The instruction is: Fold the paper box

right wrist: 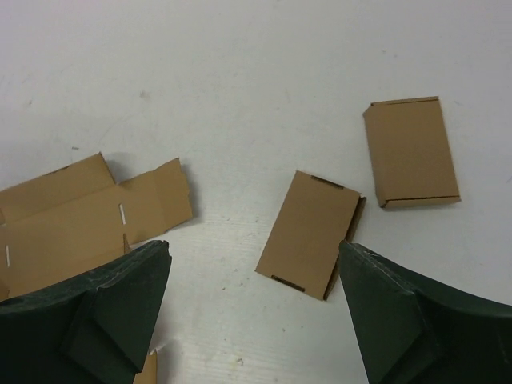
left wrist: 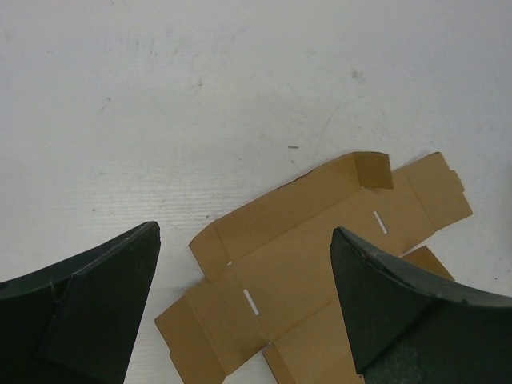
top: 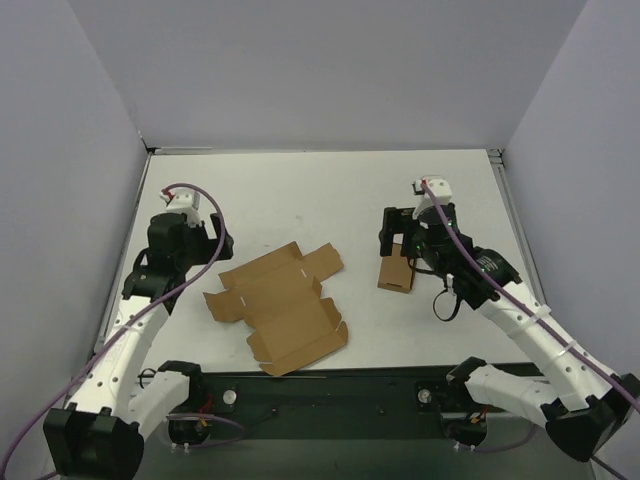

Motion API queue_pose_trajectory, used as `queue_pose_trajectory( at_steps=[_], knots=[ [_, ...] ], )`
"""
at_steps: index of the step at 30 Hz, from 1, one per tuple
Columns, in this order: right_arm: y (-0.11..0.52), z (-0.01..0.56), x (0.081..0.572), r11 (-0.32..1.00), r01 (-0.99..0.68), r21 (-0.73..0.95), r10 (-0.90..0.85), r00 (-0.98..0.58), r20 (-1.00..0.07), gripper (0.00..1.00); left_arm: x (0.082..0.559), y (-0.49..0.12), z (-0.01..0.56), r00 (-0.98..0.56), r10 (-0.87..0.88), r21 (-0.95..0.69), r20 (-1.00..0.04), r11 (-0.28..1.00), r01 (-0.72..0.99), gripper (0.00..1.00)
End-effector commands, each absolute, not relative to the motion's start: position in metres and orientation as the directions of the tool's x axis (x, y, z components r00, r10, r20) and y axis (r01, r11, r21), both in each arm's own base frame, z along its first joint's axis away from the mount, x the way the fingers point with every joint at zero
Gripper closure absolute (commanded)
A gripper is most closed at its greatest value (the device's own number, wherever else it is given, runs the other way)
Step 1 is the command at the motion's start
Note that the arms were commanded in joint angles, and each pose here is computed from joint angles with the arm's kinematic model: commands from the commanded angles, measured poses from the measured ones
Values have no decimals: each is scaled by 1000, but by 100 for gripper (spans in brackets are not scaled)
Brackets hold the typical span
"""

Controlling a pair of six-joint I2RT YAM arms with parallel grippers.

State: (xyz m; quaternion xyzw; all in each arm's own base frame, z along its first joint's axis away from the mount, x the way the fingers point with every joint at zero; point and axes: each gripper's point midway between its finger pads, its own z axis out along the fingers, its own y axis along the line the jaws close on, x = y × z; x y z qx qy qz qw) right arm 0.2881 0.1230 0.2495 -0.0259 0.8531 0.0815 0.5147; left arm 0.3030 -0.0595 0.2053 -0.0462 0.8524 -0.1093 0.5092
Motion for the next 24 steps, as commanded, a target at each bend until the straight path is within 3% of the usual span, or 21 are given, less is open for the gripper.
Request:
queue_pose_trajectory(
  at_steps=[1, 7, 12, 24],
  knots=[
    [146, 263, 294, 985, -150, 88, 13, -439, -899, 11, 308, -42, 169, -598, -197, -200, -777, 978, -61, 3],
    [174, 258, 294, 969, -211, 129, 20, -453, -891, 12, 305, -44, 113, -769, -211, -218, -603, 971, -96, 3],
    [170, 265, 289, 966, -218, 141, 35, -430, -902, 12, 306, -48, 91, -814, -228, -267, -535, 959, -94, 3],
    [162, 281, 278, 960, -235, 154, 55, -381, -923, 11, 309, -56, 55, -883, -202, -290, -423, 954, -79, 30]
  ],
)
